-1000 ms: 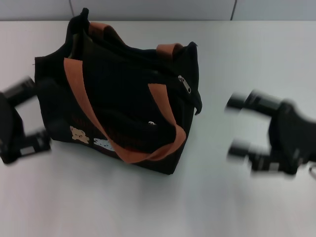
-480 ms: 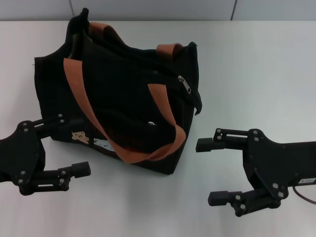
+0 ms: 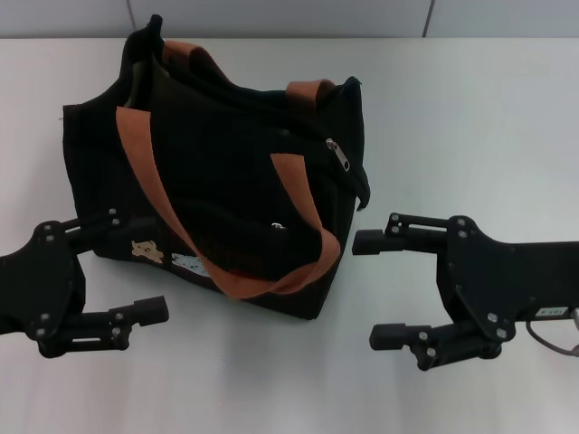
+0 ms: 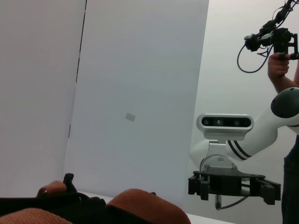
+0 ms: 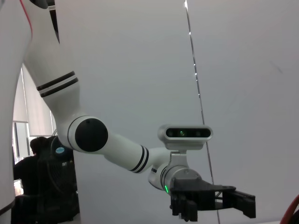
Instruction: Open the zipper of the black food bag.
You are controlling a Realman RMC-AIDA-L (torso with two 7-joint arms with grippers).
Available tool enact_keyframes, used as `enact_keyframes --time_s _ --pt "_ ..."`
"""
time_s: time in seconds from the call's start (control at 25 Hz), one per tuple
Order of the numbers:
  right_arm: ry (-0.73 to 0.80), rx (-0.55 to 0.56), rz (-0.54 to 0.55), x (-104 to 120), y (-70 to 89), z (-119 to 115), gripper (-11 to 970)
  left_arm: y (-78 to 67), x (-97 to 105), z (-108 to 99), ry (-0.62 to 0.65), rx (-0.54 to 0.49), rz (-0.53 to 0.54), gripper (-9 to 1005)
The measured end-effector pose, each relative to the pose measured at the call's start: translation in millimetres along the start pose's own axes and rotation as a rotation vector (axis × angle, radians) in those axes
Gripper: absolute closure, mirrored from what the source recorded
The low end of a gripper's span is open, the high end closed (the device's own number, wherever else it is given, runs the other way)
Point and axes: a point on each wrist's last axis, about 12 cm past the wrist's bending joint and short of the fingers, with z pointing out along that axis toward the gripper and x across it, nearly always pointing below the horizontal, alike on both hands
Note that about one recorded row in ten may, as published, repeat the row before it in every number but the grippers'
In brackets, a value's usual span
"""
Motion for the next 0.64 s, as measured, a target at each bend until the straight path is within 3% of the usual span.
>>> enact_keyframes --time_s 0.64 --pt "-0.004 0.012 -0.006 -0.9 -1.8 -0.1 119 1.4 -0.4 5.1 -0.013 0.001 0.005 154"
